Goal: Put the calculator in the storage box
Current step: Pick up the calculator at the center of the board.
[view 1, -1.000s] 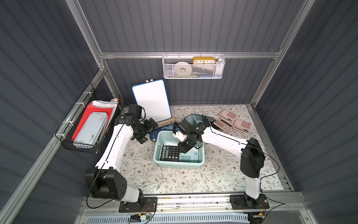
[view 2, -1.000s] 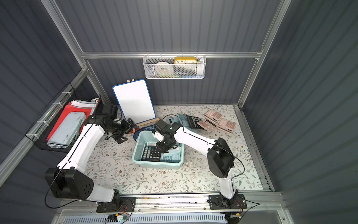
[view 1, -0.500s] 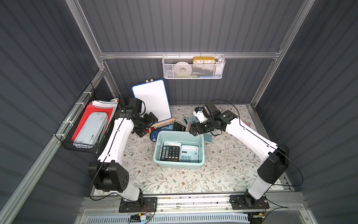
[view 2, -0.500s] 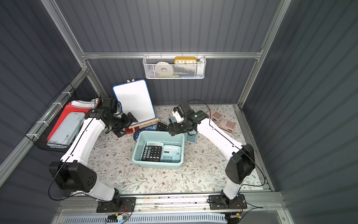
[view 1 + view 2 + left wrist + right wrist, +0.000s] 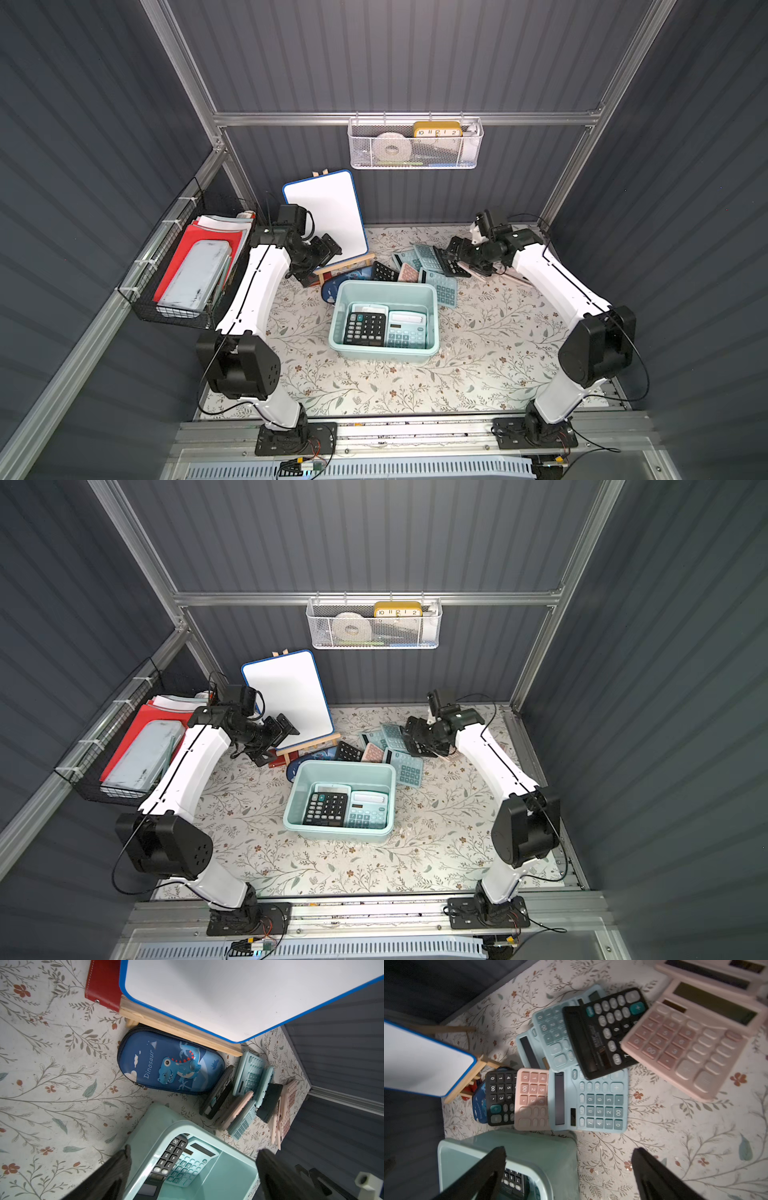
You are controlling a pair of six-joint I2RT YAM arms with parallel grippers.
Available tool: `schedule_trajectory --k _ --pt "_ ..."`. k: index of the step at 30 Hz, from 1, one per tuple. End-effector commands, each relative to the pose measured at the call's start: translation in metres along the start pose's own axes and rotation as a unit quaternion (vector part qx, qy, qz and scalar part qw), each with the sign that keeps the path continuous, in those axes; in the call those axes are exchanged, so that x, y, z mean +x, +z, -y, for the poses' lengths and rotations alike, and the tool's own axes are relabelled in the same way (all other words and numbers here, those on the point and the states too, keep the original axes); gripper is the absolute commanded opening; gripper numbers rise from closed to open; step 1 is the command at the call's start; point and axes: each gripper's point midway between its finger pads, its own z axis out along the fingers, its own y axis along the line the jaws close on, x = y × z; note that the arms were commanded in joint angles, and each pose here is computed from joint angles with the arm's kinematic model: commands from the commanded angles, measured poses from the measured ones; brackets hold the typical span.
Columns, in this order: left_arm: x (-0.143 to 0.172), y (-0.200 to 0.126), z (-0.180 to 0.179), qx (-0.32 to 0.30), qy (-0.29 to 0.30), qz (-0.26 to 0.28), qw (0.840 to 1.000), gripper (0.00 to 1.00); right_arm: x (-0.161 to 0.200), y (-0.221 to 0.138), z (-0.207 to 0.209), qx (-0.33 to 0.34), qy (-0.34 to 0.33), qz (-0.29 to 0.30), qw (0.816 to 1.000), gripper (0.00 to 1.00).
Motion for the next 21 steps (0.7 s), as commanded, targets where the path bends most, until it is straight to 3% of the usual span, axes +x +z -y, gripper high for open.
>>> schedule_trajectory --k 1,5,9,21 --pt "-0.004 -0.002 0.006 0.010 0.011 -0.001 1.000 0.99 -0.001 0.002 0.016 -0.035 0.104 -0.010 0.994 0.99" --pt "-0.005 -0.001 0.006 0.010 0.013 -0.003 1.000 0.99 -0.009 0.002 0.048 -0.029 0.187 0.024 0.982 0.99" --pt "-0.005 0.001 0.008 0.014 0.015 -0.008 1.000 0.99 -0.006 0.012 0.077 -0.026 0.265 0.008 0.964 0.98" --pt "-0.005 -0.002 0.007 0.010 0.021 -0.006 1.000 0.99 -0.033 0.055 0.102 -0.081 0.422 0.036 0.902 0.90"
